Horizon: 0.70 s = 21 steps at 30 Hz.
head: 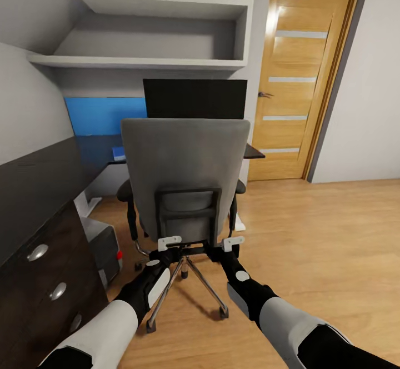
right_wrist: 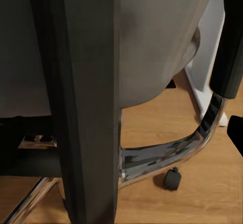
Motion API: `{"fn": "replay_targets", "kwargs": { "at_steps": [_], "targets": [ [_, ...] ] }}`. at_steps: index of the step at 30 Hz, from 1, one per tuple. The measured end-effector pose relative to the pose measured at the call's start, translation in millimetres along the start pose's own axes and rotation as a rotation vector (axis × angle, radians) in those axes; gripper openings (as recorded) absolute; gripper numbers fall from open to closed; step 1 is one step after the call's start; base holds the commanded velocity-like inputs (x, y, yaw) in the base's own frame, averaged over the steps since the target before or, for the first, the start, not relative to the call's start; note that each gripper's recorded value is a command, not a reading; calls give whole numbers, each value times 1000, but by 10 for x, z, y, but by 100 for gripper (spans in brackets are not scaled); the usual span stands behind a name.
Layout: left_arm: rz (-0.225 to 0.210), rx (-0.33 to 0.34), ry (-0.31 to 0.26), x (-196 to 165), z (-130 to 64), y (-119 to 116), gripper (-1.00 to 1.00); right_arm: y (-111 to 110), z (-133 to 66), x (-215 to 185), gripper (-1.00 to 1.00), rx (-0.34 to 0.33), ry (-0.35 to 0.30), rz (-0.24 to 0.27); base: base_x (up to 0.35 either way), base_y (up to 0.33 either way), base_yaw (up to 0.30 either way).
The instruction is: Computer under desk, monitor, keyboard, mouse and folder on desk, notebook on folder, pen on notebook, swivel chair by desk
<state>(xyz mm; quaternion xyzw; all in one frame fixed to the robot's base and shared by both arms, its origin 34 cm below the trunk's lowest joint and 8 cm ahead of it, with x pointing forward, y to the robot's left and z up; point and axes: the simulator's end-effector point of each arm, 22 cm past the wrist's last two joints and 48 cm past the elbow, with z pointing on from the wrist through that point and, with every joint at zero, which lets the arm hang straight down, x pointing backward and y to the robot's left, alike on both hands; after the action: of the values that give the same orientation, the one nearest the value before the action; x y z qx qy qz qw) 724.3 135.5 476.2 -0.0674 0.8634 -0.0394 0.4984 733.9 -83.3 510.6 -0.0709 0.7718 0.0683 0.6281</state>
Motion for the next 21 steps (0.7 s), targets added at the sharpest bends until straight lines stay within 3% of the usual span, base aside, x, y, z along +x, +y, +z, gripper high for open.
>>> {"fn": "replay_targets", "kwargs": {
  "at_steps": [21],
  "targets": [
    [-3, 1, -1, -1, 1, -1, 100, 0, 1, 1, 100, 0, 0, 0, 321, 0, 0]
  ]
}}
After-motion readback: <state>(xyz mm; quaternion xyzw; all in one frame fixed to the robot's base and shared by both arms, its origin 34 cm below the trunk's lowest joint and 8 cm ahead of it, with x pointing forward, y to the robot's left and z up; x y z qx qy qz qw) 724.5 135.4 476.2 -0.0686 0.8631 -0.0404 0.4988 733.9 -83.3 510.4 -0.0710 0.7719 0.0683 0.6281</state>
